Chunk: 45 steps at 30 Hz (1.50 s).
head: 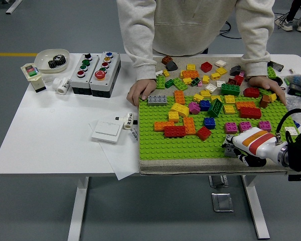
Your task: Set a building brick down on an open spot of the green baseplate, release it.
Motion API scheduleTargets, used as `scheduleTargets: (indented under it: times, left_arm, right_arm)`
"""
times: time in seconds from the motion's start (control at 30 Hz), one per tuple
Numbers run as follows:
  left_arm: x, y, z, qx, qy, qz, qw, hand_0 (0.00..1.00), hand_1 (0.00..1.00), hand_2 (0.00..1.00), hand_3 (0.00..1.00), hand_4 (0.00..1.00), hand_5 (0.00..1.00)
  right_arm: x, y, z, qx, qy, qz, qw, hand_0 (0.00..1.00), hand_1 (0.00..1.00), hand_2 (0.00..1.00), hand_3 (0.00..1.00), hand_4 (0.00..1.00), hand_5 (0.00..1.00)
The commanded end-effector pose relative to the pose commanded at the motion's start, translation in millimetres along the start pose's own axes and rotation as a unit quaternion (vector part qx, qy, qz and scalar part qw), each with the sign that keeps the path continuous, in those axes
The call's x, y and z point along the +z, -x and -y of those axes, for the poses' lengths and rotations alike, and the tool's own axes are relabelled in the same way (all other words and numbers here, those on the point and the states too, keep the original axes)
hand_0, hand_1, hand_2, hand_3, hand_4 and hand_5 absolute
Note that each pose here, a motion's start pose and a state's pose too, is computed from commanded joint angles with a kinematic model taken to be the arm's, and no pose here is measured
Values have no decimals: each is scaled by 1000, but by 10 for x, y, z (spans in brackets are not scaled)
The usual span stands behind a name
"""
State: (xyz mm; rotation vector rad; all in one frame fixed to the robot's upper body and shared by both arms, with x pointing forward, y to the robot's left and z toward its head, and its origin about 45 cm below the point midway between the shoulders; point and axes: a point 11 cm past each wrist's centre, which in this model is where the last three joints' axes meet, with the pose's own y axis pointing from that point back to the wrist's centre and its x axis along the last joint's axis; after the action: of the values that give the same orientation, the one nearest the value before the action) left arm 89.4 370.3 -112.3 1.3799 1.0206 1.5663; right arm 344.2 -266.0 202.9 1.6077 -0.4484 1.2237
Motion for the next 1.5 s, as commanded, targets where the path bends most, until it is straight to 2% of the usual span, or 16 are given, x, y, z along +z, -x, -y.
scheduleTargets:
  times: [0.53, 0.97, 1.07, 1.2, 1.23, 1.4, 1.43, 1.5]
  left_arm:
    - [10, 0, -1, 0, 1, 1, 1000, 605, 680, 644, 546, 557, 598]
    - [12, 0, -2, 0, 1, 2, 1000, 604, 681, 643, 547, 559, 600]
    - [7, 0, -1, 0, 0, 2, 1000, 604, 681, 641, 547, 559, 600]
    - [1, -3, 0, 0, 0, 2, 1000, 604, 681, 641, 547, 559, 600]
    - [0, -5, 1, 0, 0, 2, 1000, 604, 681, 641, 547, 559, 600]
    - [-3, -11, 2, 1, 0, 4, 1000, 604, 681, 641, 547, 559, 600]
    - [-4, -11, 2, 1, 0, 4, 1000, 605, 681, 641, 547, 559, 600]
    - [-11, -14, 4, 1, -1, 5, 1000, 605, 681, 641, 547, 559, 600]
  right_arm:
    - [33, 27, -29, -3, 5, -1, 1000, 2, 2, 74, 795, 199, 64]
    - [-38, 1, -36, 4, -6, 3, 1000, 2, 2, 75, 792, 197, 66]
    - [-85, -71, -70, 31, -14, 17, 999, 2, 2, 79, 761, 214, 89]
    - [-138, -265, -157, 101, -25, 48, 993, 2, 2, 79, 761, 214, 89]
    - [-150, -331, -191, 122, -29, 59, 990, 2, 26, 118, 649, 263, 190]
    - [-172, -568, -335, 197, -45, 96, 975, 2, 26, 118, 649, 263, 190]
    - [-172, -577, -341, 200, -45, 98, 974, 188, 285, 384, 576, 360, 308]
    - [-184, -641, -419, 225, -57, 113, 966, 188, 285, 384, 576, 360, 308]
